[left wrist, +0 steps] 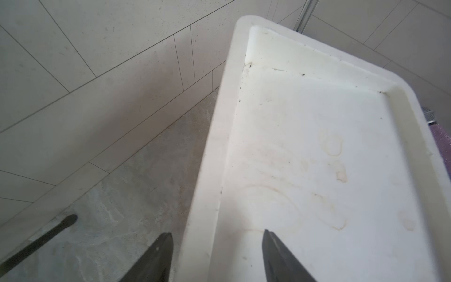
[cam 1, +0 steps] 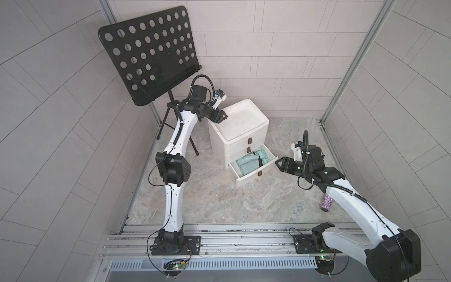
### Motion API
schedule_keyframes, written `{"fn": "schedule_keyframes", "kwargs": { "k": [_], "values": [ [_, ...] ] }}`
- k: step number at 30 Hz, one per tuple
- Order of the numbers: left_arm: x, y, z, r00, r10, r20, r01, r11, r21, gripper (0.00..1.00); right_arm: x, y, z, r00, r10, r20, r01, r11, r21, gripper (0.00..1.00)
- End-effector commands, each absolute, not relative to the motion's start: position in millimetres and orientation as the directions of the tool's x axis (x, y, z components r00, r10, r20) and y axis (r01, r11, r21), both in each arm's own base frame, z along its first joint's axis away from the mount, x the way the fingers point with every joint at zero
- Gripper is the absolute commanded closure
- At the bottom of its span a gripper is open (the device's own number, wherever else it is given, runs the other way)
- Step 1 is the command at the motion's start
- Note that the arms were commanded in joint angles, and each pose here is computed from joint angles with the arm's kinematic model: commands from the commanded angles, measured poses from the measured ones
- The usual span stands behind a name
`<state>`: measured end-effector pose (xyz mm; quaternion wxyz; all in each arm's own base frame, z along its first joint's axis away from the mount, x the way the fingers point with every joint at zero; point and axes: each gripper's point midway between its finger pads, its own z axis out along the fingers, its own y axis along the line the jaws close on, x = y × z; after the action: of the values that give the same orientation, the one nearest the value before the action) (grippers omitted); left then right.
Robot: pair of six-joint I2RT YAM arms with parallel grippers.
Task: Place the umbrella in the drawer by color
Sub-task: Close the drawer in the storage box.
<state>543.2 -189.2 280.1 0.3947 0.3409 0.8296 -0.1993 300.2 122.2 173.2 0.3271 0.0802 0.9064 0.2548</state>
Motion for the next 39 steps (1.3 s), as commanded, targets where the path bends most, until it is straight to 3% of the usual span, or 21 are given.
{"fn": "schedule_keyframes", "kwargs": {
  "k": [1,8,20,39],
  "values": [
    [533.6,-209.2,278.8,-0.445,0.418,-0.792,0.764,0.638,-0.092,0.46,293.2,141.2,169.2,-0.783,0.328,-0.529,-0.065,0.802,0.593,0.29],
    [531.4,-215.8,278.1,-0.447,0.416,-0.792,0.769,0.631,-0.103,0.53,275.6,155.9,138.7,-0.792,0.333,-0.511,-0.071,0.782,0.62,0.37],
    [528.4,-225.4,270.1,-0.458,0.419,-0.784,0.778,0.616,-0.126,0.54,293.7,154.8,92.7,-0.802,0.341,-0.49,-0.003,0.818,0.575,0.66],
    [528.5,-234.7,258.1,-0.474,0.414,-0.777,0.788,0.594,-0.165,0.58,343.2,154.0,67.2,-0.774,0.439,-0.456,0.077,0.78,0.621,0.73]
  ]
}}
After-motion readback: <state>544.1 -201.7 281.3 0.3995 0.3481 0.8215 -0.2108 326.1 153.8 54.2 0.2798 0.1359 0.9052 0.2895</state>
